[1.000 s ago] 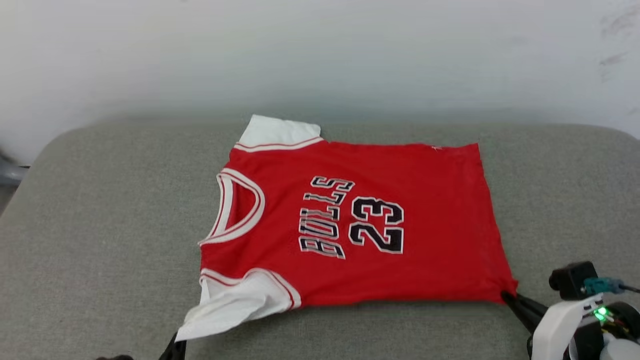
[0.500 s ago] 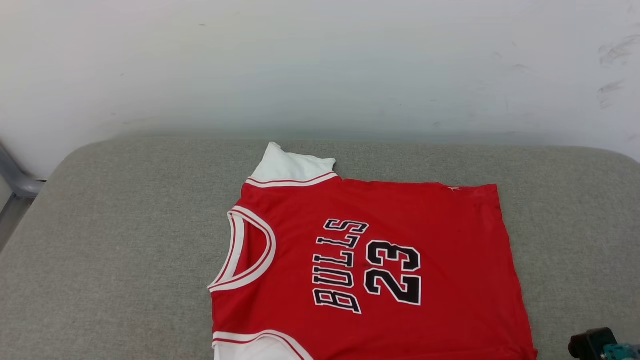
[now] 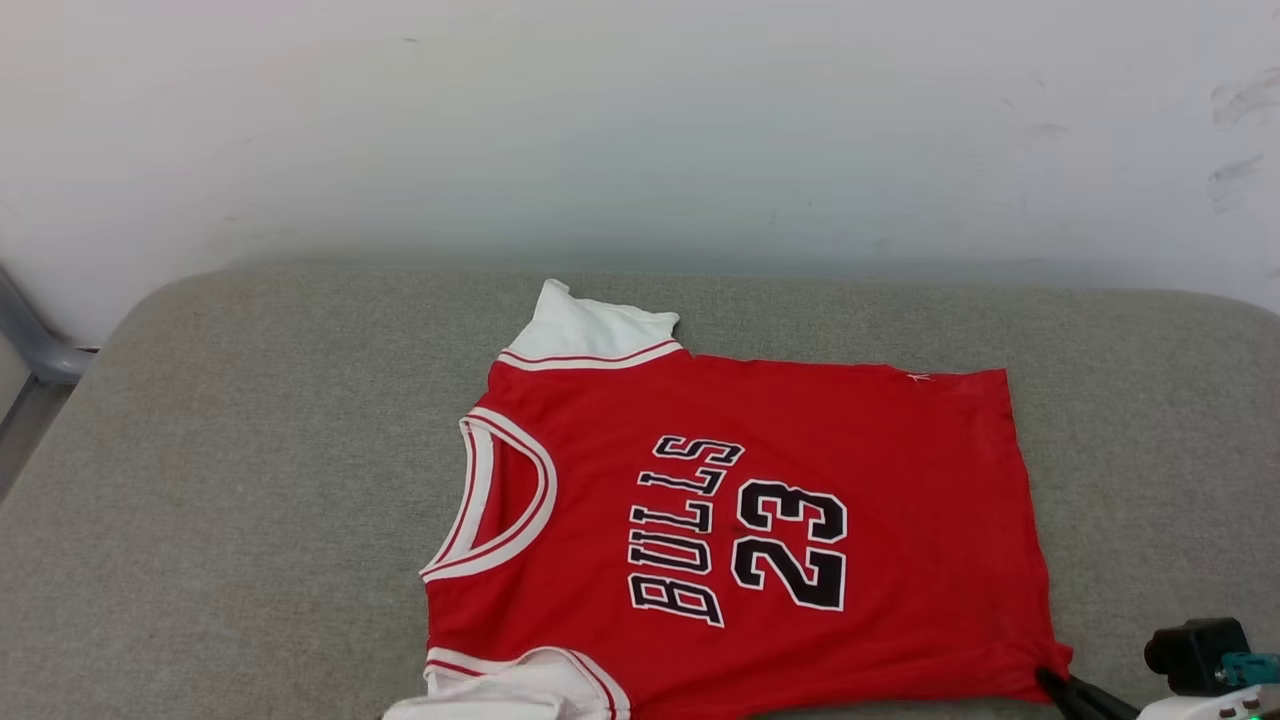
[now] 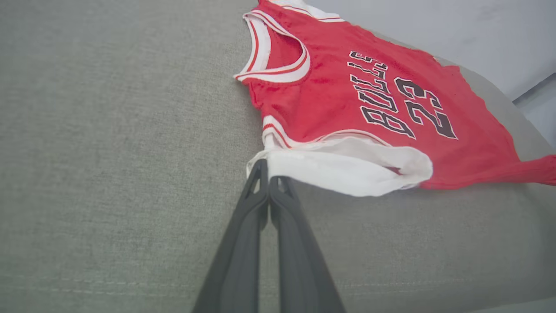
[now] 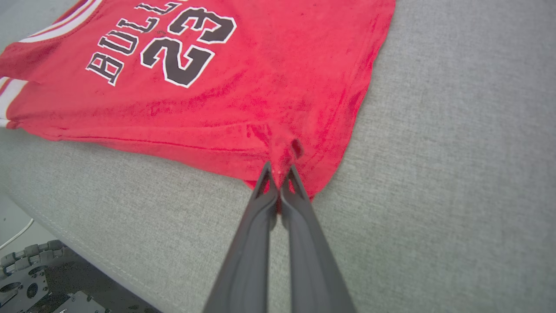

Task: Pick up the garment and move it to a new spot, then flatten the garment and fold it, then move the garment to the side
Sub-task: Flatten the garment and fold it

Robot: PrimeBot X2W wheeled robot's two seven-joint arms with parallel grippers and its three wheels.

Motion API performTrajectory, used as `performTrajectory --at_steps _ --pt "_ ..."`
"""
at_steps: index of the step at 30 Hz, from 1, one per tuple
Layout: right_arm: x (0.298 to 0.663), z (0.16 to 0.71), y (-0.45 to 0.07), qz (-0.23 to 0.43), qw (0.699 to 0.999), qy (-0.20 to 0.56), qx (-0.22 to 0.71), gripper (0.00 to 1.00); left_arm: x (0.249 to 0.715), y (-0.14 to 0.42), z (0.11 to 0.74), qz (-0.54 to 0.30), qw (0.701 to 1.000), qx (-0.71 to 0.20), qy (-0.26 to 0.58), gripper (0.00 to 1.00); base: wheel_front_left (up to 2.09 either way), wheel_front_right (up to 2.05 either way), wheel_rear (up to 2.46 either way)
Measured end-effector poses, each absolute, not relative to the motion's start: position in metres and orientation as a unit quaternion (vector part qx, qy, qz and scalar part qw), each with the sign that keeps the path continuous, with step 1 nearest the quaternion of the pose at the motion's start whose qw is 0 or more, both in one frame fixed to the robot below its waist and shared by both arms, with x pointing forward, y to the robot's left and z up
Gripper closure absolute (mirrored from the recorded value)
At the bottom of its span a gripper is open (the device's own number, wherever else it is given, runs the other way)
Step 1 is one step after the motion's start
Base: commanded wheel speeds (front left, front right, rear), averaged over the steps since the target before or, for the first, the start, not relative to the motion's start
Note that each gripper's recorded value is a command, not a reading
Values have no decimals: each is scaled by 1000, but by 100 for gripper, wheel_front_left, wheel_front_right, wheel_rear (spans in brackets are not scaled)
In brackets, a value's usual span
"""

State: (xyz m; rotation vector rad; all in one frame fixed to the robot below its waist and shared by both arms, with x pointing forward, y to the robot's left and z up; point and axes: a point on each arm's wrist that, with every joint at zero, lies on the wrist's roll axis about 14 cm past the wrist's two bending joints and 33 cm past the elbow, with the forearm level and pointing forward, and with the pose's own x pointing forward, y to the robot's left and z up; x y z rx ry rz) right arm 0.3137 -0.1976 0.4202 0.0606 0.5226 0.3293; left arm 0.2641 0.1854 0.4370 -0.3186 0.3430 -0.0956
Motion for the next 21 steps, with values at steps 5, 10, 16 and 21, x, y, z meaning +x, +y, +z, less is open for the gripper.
performTrajectory --at_steps 5,10,16,21 --pt "321 430 -196 161 955 247 35 100 297 184 462 -90 980 -109 137 100 0 0 0" --pt "334 440 -202 150 959 235 40 100 335 172 485 -134 981 -76 114 100 0 0 0" --pt "352 441 -205 144 960 237 46 100 384 167 501 -162 981 -45 101 100 0 0 0" --pt "374 437 -208 135 960 242 50 100 425 163 497 -179 977 -25 115 100 0 0 0"
